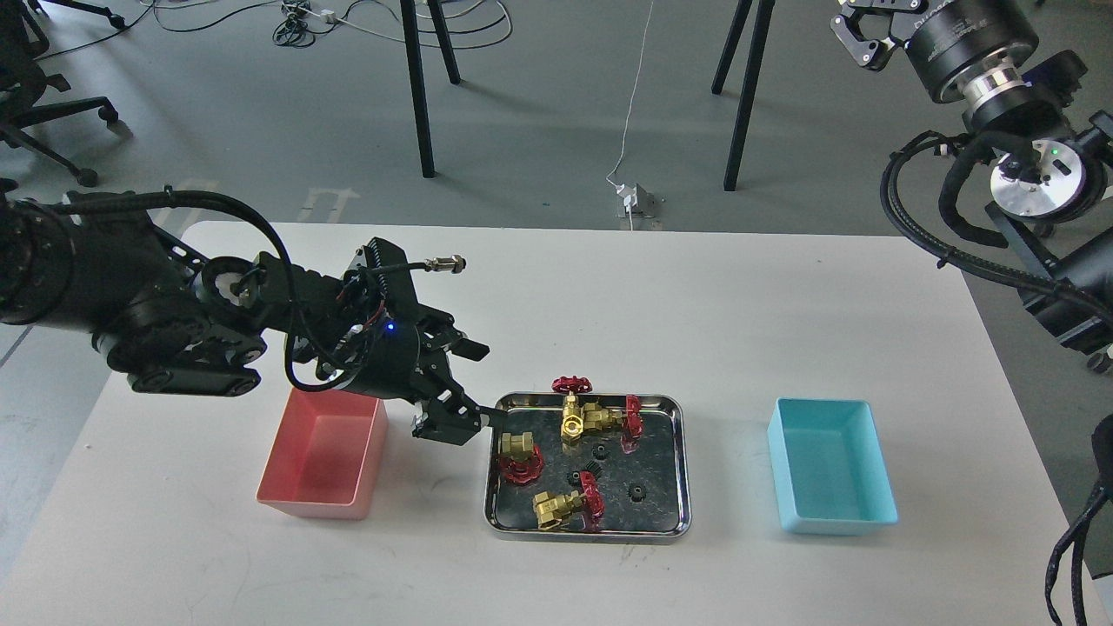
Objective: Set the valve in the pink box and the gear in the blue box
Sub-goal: 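Move the left gripper over the metal tray toward a red-handled valve, then lower the left gripper and grasp the red-handled brass valve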
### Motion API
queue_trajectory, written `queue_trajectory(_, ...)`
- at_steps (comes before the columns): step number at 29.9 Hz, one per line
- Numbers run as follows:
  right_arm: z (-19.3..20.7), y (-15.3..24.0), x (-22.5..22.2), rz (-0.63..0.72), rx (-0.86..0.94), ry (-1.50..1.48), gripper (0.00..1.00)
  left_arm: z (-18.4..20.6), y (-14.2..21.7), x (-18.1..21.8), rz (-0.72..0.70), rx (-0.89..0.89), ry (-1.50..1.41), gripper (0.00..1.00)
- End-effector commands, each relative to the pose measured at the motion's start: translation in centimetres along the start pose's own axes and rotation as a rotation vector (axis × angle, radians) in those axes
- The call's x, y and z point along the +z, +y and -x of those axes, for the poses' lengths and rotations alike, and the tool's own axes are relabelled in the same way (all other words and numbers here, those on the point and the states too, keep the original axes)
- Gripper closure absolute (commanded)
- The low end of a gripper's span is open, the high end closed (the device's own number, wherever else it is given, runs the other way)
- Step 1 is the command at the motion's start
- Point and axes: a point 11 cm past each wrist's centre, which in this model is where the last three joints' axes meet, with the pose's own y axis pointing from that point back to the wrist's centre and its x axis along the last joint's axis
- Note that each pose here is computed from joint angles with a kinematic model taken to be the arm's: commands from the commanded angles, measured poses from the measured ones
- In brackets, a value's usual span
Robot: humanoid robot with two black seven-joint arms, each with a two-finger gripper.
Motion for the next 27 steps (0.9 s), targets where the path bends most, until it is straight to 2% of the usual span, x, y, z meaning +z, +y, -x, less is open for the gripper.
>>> queue_trajectory(1,0.5,-0.5,0.3,0.001,0.003,-0.005,0.00,1.3,-1.1,0.5,0.021,0.010,0.001,0.10)
queue_trajectory(11,-0.1,-0.2,1.1,0.034,0.026,-0.004,0.00,2.5,-4.3,3.0,0.086,0.054,0.051,0.11)
queue_trajectory(27,-0.4,0.2,1.4,0.040,0.033,-0.006,0.00,5.4,-6.6,3.2,0.070,0.040,0.072,0.28)
